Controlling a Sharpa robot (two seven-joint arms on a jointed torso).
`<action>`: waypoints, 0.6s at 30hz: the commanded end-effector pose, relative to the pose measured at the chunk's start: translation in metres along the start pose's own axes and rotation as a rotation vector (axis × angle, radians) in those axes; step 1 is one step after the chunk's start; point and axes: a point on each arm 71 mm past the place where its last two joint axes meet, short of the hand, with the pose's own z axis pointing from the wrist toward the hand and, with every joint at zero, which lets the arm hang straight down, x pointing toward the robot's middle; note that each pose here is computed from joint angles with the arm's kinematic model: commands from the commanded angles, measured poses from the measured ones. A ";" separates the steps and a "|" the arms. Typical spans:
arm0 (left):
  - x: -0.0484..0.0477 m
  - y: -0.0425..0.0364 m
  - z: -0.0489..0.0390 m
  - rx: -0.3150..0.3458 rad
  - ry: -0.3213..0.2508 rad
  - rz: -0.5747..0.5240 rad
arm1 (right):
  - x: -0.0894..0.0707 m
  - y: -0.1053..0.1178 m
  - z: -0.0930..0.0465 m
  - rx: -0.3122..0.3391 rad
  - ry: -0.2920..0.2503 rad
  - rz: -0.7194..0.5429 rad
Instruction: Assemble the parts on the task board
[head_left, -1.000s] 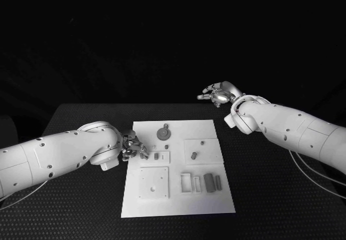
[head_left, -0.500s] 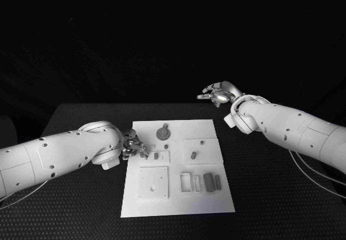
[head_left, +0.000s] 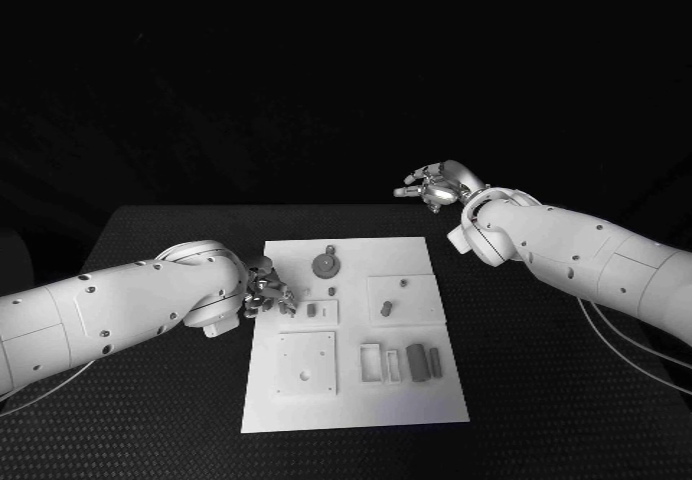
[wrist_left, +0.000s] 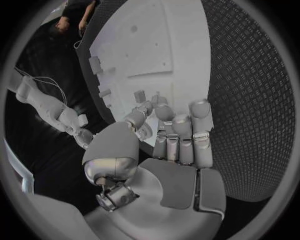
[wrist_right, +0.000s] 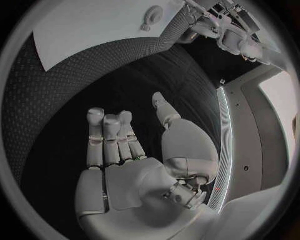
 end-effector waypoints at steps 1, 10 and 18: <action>0.0050 0.0031 0.0010 -0.009 0.033 0.033 | 0.001 0.001 0.000 -0.009 0.015 -0.004; 0.0048 0.0069 0.0010 -0.015 0.045 0.036 | 0.002 0.000 0.000 -0.009 0.018 -0.005; 0.0040 0.0075 0.0018 -0.016 0.046 0.037 | 0.002 0.000 -0.001 -0.008 0.018 -0.005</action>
